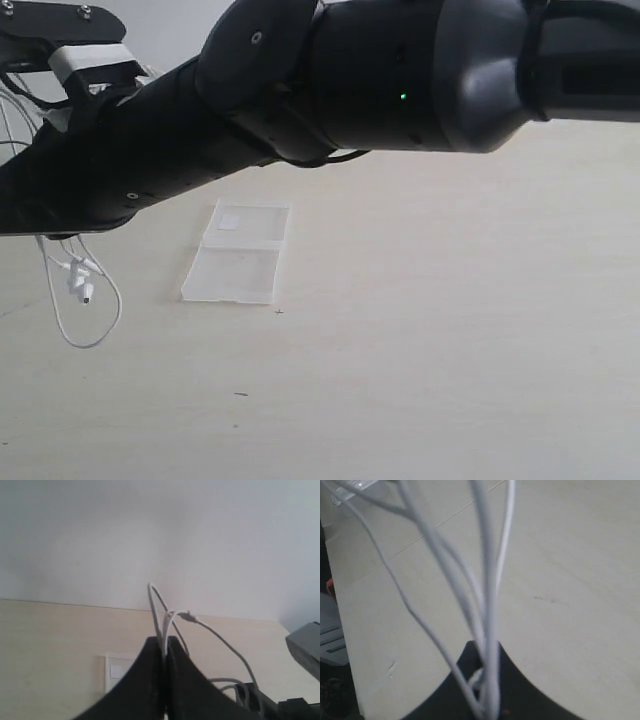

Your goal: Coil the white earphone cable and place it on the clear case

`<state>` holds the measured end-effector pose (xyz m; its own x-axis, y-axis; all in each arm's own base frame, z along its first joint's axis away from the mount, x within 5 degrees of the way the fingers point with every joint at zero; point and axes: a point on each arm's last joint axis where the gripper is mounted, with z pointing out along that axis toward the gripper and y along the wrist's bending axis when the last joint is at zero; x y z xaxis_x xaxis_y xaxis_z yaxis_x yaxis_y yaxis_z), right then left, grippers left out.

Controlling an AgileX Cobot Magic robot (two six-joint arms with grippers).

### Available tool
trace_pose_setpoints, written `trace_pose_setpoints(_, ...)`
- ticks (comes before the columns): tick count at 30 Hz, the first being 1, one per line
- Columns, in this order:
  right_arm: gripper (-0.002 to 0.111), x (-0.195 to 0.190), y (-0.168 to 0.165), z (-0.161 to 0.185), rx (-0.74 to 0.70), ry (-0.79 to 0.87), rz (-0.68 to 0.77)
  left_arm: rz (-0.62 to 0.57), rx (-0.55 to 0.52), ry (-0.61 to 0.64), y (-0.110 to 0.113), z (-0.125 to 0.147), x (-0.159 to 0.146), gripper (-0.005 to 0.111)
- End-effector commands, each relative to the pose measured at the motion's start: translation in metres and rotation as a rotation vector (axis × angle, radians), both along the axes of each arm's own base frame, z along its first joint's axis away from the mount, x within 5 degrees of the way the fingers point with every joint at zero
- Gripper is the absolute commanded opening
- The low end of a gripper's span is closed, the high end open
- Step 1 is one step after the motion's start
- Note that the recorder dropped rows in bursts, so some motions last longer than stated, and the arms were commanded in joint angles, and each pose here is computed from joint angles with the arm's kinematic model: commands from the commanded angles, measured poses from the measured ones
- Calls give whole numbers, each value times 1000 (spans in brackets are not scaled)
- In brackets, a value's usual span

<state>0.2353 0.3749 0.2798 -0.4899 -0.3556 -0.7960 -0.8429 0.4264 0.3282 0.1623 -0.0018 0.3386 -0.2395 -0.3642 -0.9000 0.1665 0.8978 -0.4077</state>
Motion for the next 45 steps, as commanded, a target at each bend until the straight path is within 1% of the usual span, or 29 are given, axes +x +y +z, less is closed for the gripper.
trace_pose_setpoints(1,0,-6,-4,12,-3,-7,37,46,15,-10,4,0,1,0)
trace_pose_setpoints(5,0,-10,-9,21,-10,-16,56,77,21,-15,7,0,2,0)
trace_pose_setpoints(8,0,-12,-15,30,-27,-42,44,83,35,-17,8,-1,2,0)
trace_pose_setpoints(12,0,-15,-23,45,-21,-72,29,101,36,5,10,-9,2,0)
trace_pose_setpoints(16,0,-18,-27,55,-1,-84,26,96,32,19,9,-14,2,0)
trace_pose_setpoints(26,0,-27,-37,71,-2,-98,52,91,39,18,9,-14,1,0)
trace_pose_setpoints(36,0,-29,-51,93,16,-176,-10,-28,19,32,-2,-15,-1,0)
trace_pose_setpoints(40,0,-27,-51,94,20,-187,-29,-113,6,43,-9,-15,-4,0)
trace_pose_setpoints(45,0,-26,-53,96,21,-196,-43,-181,-4,51,-15,-16,-7,0)
